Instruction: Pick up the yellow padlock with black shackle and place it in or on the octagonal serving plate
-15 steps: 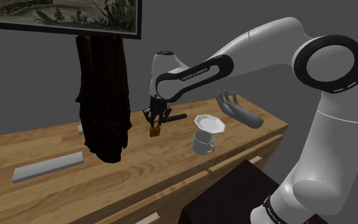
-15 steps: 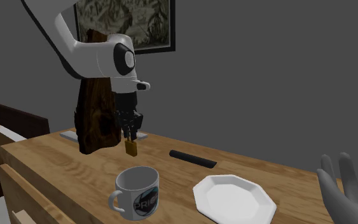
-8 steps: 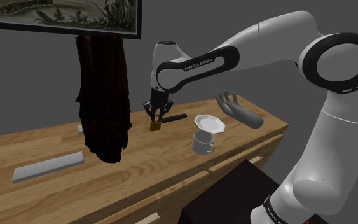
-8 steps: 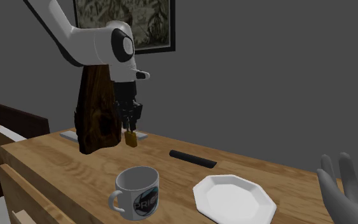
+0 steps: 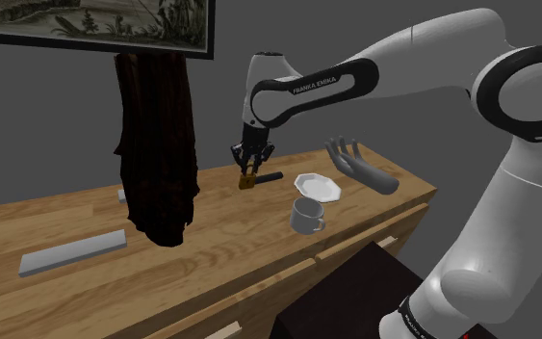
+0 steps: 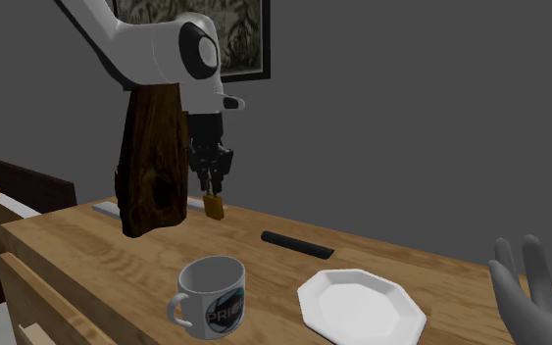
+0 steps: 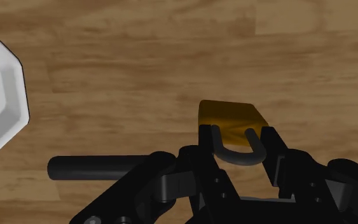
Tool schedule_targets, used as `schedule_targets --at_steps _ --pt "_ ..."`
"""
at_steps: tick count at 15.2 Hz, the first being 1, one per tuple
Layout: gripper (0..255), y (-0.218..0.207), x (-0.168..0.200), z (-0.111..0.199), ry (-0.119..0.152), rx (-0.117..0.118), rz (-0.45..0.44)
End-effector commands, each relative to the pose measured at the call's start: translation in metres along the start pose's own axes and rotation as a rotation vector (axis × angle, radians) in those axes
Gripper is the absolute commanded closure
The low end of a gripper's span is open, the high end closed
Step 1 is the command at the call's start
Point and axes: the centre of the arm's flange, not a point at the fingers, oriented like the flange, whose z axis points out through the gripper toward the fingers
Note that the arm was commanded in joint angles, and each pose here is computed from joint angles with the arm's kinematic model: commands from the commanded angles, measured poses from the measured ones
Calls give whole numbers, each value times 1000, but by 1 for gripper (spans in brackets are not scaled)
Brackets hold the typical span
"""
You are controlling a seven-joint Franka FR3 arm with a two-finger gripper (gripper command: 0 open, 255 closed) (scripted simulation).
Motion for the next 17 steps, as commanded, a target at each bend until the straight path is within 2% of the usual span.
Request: schedule_targets --at_steps 1,17 --pt "255 24 1 -1 0 0 -1" --pt "255 235 10 -16 0 0 -1"
